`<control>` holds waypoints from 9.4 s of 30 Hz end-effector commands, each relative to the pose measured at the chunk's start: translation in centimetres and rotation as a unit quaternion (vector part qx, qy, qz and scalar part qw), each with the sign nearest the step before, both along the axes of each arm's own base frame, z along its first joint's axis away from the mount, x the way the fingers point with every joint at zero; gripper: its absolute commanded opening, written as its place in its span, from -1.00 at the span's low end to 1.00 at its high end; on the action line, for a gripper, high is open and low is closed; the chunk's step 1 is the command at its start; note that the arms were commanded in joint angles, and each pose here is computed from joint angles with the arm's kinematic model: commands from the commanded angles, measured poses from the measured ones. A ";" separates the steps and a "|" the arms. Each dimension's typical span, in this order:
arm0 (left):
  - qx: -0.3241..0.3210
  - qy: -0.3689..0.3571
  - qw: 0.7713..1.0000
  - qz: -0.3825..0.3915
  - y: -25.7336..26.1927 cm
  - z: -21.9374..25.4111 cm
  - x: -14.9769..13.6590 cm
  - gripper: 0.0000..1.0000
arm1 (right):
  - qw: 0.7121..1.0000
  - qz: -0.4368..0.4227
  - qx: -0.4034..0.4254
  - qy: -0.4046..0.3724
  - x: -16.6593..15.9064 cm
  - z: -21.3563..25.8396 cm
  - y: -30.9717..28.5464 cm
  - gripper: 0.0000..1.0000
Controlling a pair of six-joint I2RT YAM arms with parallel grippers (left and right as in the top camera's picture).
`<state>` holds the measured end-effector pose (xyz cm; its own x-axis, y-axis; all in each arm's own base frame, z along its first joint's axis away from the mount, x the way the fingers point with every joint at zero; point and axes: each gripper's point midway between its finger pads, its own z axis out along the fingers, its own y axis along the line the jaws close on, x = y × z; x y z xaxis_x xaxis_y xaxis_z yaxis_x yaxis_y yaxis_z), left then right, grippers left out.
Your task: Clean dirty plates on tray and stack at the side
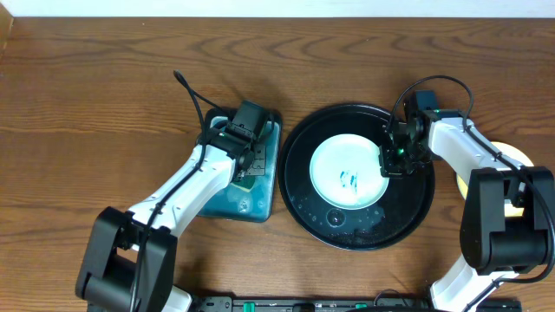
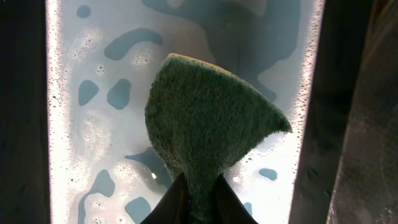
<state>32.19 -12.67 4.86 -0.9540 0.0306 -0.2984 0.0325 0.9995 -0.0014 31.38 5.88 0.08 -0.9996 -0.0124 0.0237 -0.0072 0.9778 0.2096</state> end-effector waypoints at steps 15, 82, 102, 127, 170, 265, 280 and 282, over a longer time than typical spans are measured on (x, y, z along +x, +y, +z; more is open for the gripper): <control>0.053 0.080 0.995 0.002 1.3 -6.6 -1.2 -0.78 | 0.999 0.019 -0.025 0.012 -0.9 -1.7 0.0 -0.98; -0.021 0.028 0.999 0.039 1.2 -0.4 -0.3 -0.85 | 0.999 0.023 -0.031 0.021 -1.4 -1.7 -0.3 -0.98; -0.012 0.080 0.996 0.037 1.0 -3.9 -0.9 -0.85 | 0.999 0.023 -0.031 0.020 -1.4 -1.7 -0.3 -0.98; -0.032 0.020 0.999 0.019 0.5 -0.6 0.3 -0.85 | 0.999 0.023 -0.031 0.020 -1.4 -1.7 -0.2 -0.98; -0.285 -0.019 0.958 -0.019 1.7 4.8 3.2 -0.85 | 0.999 0.023 -0.039 0.020 -1.3 -1.7 -0.5 -0.98; -0.324 -0.315 0.892 -0.001 2.8 15.0 3.7 -0.86 | 0.998 0.024 -0.050 0.019 -1.3 -1.8 -0.9 -0.97; -0.324 -0.315 0.892 -0.001 2.8 15.0 3.7 -0.86 | 0.998 0.024 -0.050 0.019 -1.3 -1.8 -0.9 -0.97; -0.324 -0.315 0.892 -0.001 2.8 15.0 3.7 -0.85 | 0.998 0.024 -0.050 0.019 -1.3 -1.8 -0.9 -0.97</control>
<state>36.11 -9.71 19.15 -0.6046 -0.3401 -0.7203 0.2126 0.8026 -0.5574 31.57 5.86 0.07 -0.9997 -0.0217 0.0090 -0.0195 0.9807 0.1944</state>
